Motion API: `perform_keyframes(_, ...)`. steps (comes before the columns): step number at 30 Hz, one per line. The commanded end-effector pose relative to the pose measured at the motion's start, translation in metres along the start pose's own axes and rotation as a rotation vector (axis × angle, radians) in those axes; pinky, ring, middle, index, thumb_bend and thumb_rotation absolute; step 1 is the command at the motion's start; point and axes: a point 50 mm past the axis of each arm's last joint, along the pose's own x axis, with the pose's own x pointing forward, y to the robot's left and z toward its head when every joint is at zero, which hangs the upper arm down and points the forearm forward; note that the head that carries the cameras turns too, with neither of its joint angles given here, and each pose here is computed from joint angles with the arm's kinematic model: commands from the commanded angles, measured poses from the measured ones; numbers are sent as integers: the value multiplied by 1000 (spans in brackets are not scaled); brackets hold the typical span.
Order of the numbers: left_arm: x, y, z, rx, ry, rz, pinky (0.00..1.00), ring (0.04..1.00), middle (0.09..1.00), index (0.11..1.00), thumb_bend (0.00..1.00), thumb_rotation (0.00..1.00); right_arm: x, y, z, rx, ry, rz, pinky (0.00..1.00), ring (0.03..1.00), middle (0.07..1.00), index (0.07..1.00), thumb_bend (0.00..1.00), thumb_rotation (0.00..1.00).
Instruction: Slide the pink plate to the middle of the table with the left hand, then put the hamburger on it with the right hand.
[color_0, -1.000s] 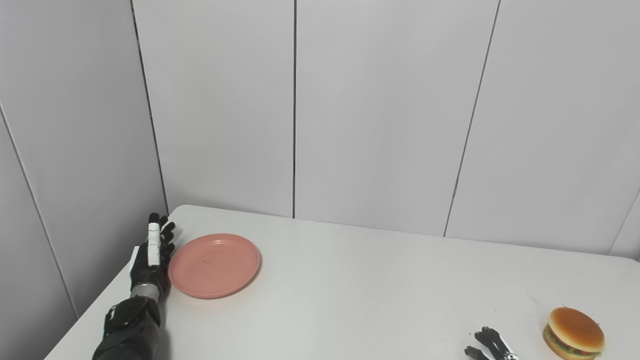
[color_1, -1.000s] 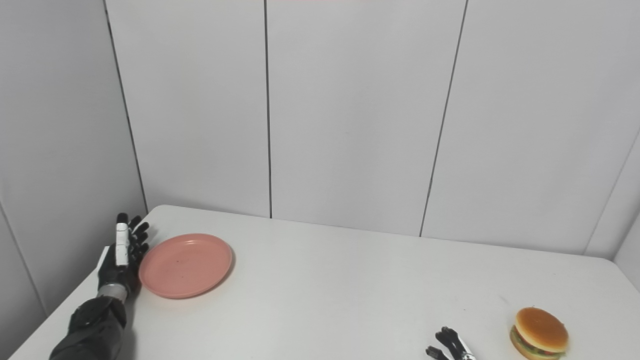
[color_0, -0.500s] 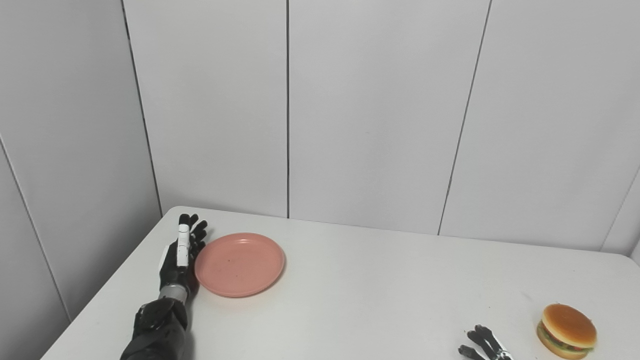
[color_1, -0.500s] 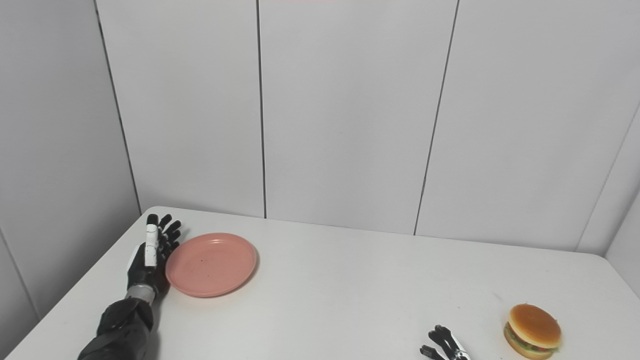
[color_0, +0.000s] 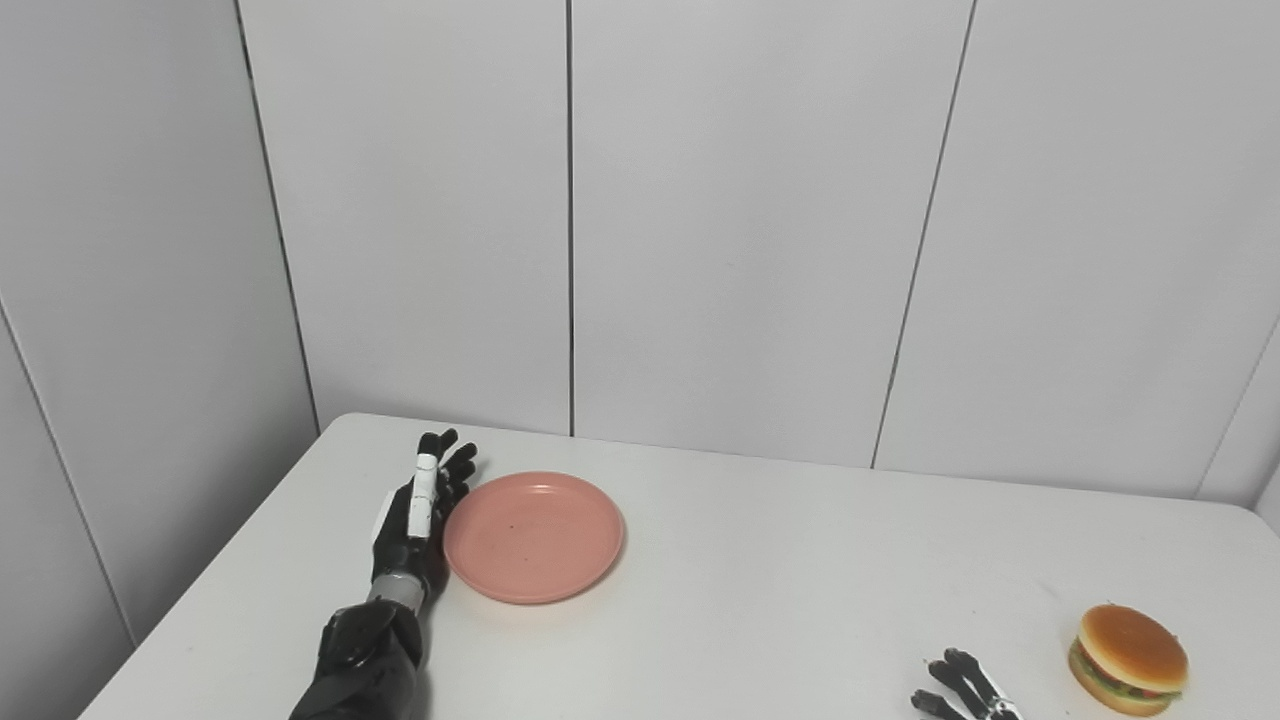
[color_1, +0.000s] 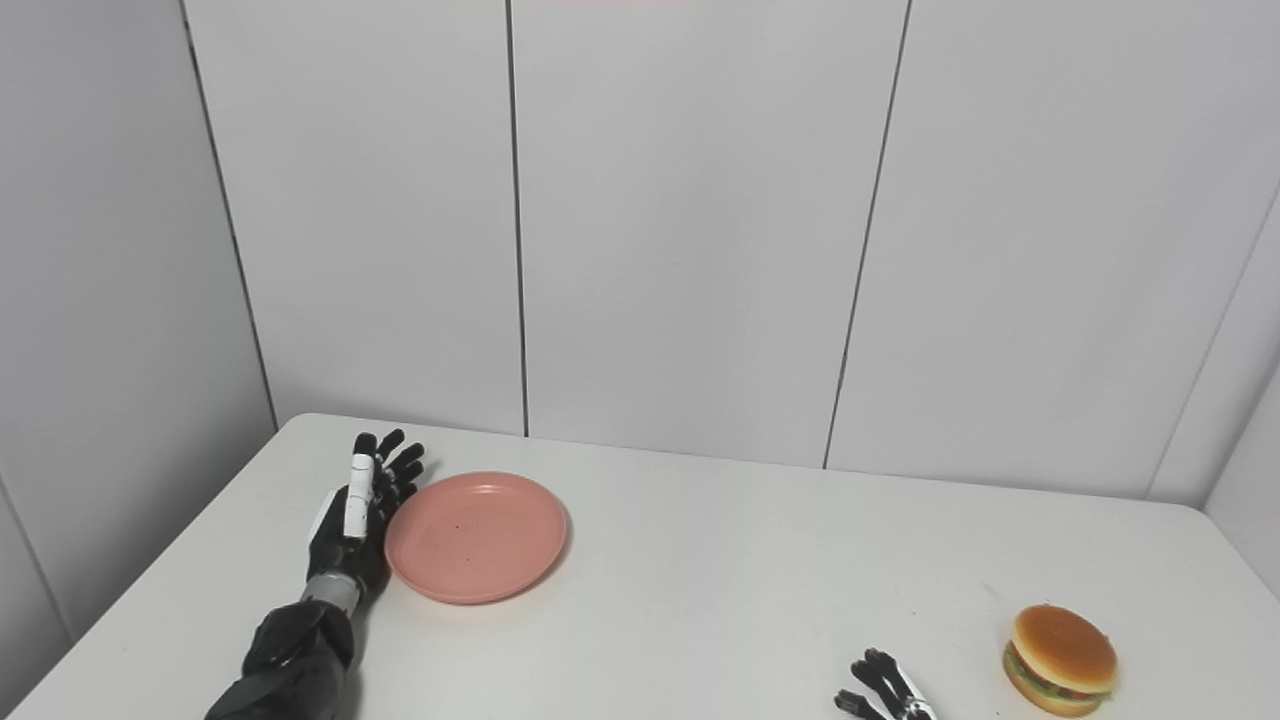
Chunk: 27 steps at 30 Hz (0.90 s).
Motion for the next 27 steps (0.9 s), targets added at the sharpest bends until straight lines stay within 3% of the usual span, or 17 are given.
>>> perform_keyframes(1,12,-18,12,13,-23,-54,979,932,890,899,962,949,-4,3,-29,22,173,-11,753,791,865,876,774,1000)
perform_keyframes(9,13,-36,9,-7,-8,-87,945,935,886,894,999,938,-3,6,-27,18,174,-7,749,789,867,875,771,1000)
perform_keyframes(13,12,-44,5,-14,-1,-100,996,937,886,906,995,923,-2,7,-27,20,171,-4,753,793,872,879,771,1000)
perform_keyframes(18,8,-56,-3,8,5,-111,930,908,866,890,1000,927,-2,9,-27,17,167,-1,751,791,871,880,768,1000)
perform_keyframes(27,1,-85,-17,-11,29,-167,937,921,867,873,1000,907,-2,12,-26,11,169,-6,735,785,871,880,781,1000)
